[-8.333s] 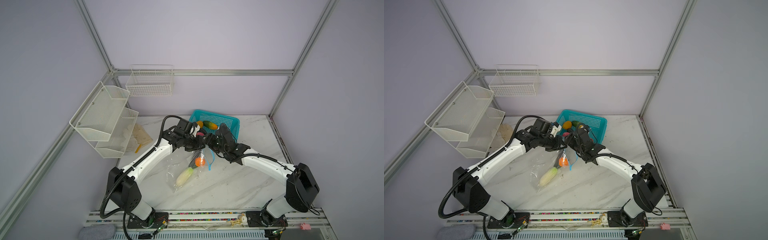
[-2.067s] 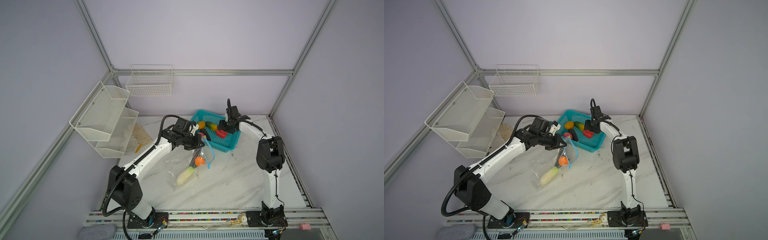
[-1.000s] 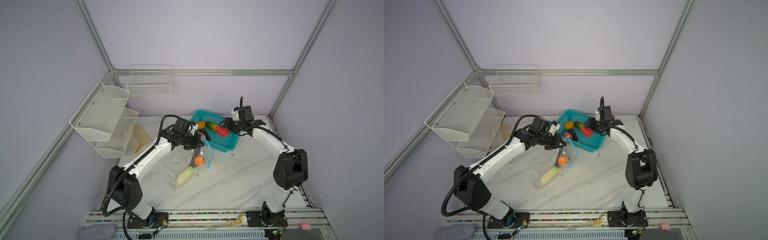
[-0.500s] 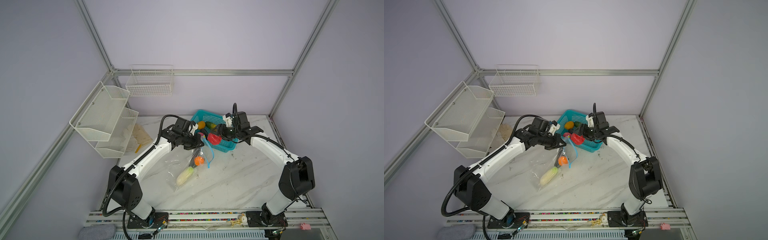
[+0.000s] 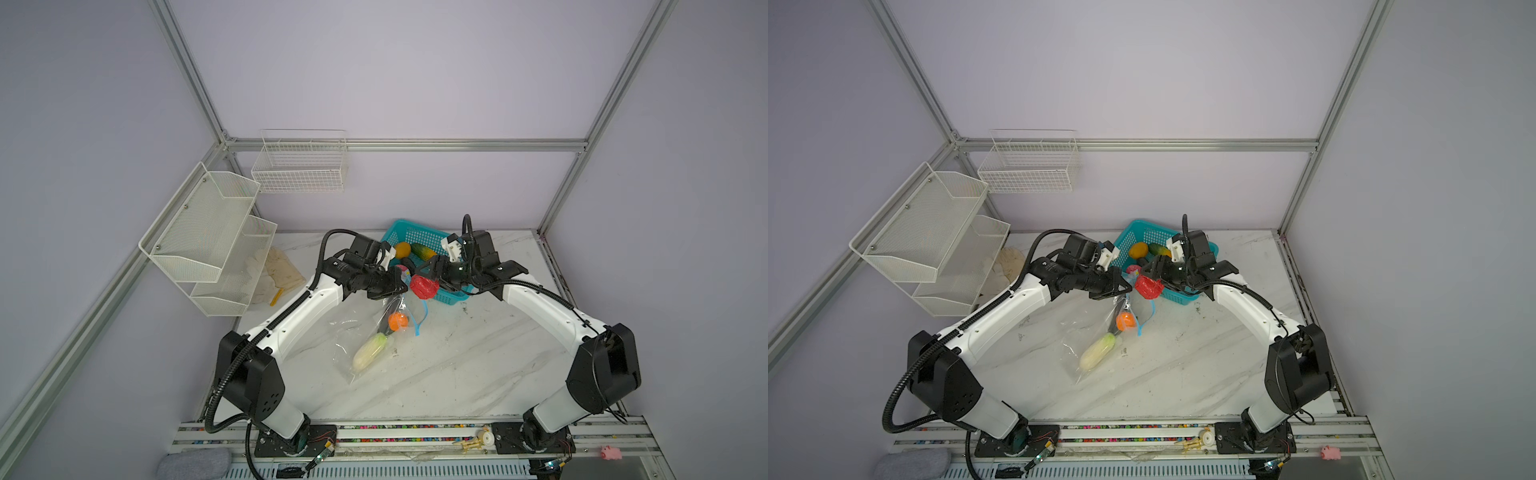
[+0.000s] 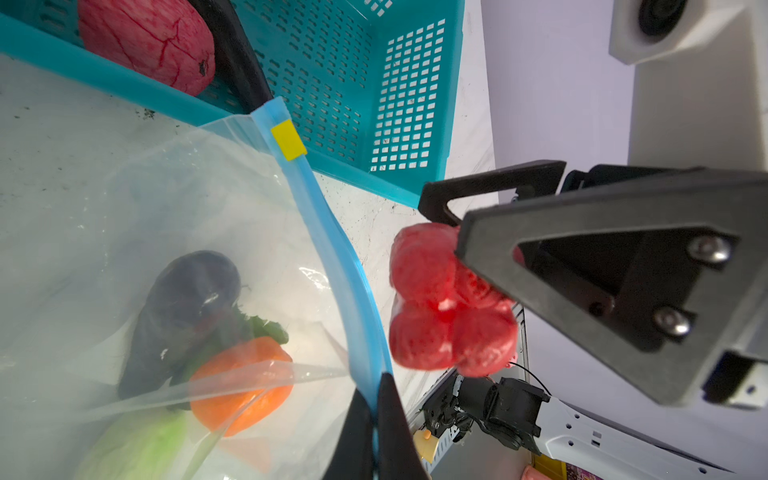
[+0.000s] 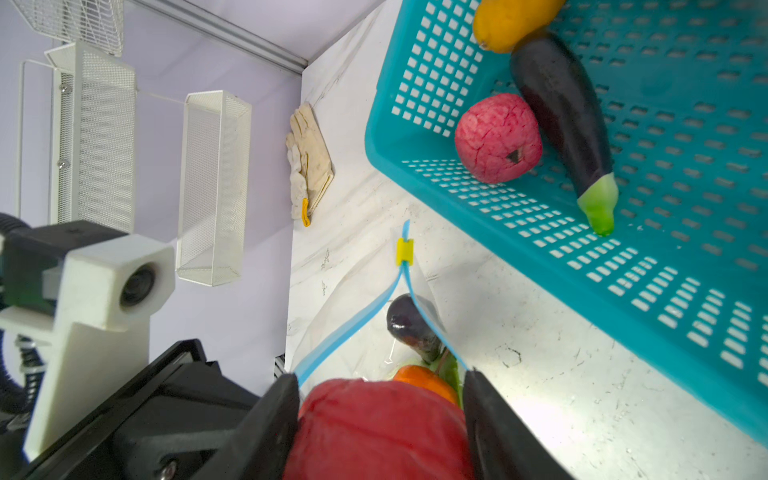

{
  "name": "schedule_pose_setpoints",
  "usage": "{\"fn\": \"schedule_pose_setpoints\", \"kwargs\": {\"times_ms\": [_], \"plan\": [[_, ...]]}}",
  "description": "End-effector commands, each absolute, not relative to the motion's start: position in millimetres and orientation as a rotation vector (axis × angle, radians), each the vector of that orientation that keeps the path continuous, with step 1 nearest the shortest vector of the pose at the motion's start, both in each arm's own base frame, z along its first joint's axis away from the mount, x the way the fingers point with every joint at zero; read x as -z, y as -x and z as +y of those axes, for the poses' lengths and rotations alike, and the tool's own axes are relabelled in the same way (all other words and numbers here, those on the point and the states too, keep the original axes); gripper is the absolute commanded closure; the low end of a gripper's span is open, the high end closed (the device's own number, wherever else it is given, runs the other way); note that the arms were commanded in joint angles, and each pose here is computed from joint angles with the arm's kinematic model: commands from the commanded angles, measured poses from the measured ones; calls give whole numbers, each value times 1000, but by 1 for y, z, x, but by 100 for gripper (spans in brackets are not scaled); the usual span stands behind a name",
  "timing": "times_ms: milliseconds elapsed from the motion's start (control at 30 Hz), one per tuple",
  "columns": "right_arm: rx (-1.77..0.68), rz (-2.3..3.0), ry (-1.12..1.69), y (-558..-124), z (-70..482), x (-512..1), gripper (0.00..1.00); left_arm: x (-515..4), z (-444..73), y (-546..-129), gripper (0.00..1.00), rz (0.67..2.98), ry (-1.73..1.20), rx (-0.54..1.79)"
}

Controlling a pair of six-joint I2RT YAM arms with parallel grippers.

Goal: Place the food in the zip-top bag and seal the zipper
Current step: 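Lift the red bell pepper and carry it toward the bag mouth, then lower the red bell pepper into the bag and open the right gripper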

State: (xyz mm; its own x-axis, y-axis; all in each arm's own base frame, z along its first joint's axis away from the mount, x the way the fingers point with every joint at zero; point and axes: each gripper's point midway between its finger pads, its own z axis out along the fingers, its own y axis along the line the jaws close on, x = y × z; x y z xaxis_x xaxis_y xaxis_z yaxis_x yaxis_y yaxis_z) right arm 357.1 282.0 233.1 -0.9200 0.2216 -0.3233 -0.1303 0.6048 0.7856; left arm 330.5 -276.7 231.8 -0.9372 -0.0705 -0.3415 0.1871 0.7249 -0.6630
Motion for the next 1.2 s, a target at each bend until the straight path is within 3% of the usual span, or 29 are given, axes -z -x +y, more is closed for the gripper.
{"fn": "schedule_pose_setpoints", "kwargs": {"times_ms": [0,1167], "plan": [[-1305,2414,-77,-347,289,-245,39,-268,-276,-336,100,2482,-122,1070],[-1327,2545,-80,-351,322,-198,39,-292,-282,-328,100,2424,-137,1132]]}}
